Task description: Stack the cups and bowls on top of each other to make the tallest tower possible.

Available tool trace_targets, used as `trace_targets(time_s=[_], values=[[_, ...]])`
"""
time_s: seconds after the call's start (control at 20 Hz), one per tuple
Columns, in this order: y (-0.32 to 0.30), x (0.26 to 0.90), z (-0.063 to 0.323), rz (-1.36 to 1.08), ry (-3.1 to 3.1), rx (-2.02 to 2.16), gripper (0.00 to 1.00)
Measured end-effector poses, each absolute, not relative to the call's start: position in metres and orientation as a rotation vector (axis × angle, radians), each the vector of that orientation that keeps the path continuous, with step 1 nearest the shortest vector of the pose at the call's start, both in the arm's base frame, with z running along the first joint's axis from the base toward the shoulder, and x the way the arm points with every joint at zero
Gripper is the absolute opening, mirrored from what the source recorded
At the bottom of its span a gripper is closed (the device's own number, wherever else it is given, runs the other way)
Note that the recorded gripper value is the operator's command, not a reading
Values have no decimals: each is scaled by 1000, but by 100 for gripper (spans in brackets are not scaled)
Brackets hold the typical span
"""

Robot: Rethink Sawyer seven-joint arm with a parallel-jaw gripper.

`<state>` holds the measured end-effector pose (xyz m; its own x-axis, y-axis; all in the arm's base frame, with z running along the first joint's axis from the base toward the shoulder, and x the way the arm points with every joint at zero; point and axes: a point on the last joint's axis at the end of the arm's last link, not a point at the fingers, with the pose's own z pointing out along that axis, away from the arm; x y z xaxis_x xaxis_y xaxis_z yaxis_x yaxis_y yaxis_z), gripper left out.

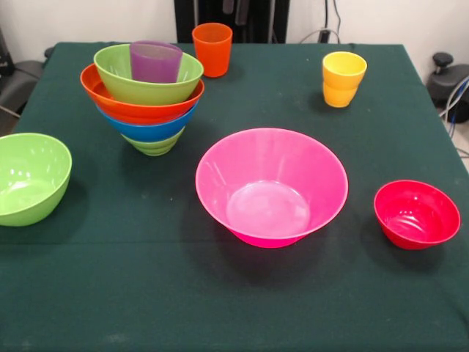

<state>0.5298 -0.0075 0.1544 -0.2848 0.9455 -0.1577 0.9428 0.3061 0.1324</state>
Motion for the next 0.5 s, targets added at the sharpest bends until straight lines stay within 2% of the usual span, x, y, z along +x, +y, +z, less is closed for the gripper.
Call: trace_targets(time_s=[0.5], values=[[-6,527,145,8,2382,1748,100]])
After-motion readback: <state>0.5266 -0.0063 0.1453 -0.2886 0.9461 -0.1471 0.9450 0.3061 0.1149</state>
